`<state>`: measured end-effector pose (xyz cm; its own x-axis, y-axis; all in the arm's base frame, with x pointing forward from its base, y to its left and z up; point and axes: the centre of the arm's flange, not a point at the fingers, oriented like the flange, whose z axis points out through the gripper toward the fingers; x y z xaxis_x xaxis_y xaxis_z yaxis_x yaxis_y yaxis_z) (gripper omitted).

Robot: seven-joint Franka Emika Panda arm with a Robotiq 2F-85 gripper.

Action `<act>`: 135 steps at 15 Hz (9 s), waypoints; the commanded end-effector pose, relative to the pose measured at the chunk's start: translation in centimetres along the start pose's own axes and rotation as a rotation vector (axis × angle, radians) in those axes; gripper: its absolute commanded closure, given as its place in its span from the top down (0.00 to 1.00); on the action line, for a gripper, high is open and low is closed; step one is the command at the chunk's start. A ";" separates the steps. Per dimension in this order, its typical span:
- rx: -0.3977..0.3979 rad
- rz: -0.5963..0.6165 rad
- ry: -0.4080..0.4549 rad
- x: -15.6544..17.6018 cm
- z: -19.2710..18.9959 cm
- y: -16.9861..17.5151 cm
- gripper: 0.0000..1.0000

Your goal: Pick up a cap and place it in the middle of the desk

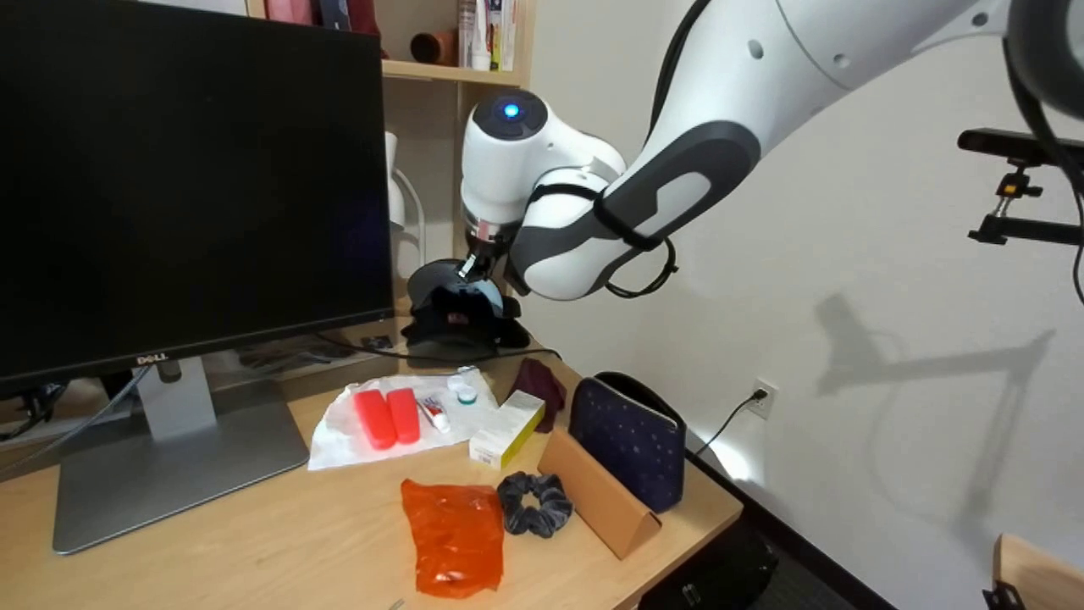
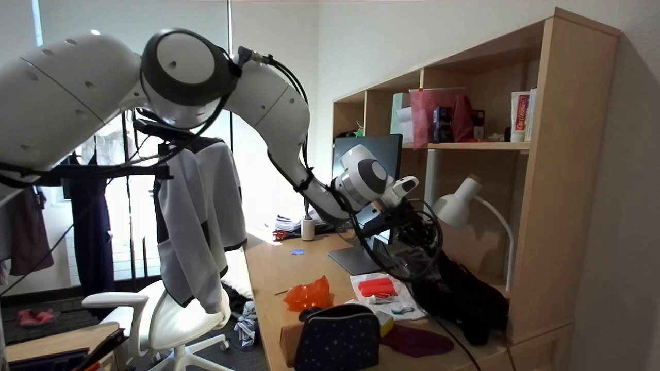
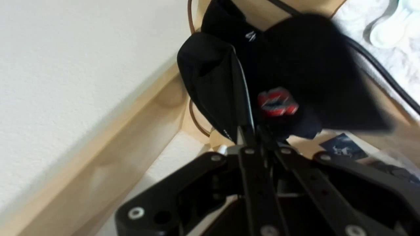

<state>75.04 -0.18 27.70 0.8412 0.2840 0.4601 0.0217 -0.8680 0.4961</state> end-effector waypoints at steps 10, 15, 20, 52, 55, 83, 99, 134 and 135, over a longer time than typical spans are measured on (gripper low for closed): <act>0.044 0.048 0.053 -0.8 -6.4 2.9 0.19; 0.051 -0.037 0.016 -1.0 -4.1 0.5 0.66; 0.054 -0.190 -0.015 -1.1 -0.2 -3.2 0.99; -0.114 -0.436 -0.119 -0.7 10.2 -8.5 0.41; -0.093 -0.420 -0.113 -0.6 9.7 -7.9 0.22; 0.027 -0.094 0.288 -7.9 -15.3 2.3 0.08; -0.022 -0.010 -0.044 -10.2 -19.6 1.8 0.08; 0.465 -0.319 -0.178 -4.2 -33.2 -14.8 0.08; 0.482 -0.362 -0.175 -3.9 -33.3 -16.2 0.08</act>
<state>52.56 23.89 43.31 0.8570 0.4815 0.1837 0.4438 -0.8707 0.2118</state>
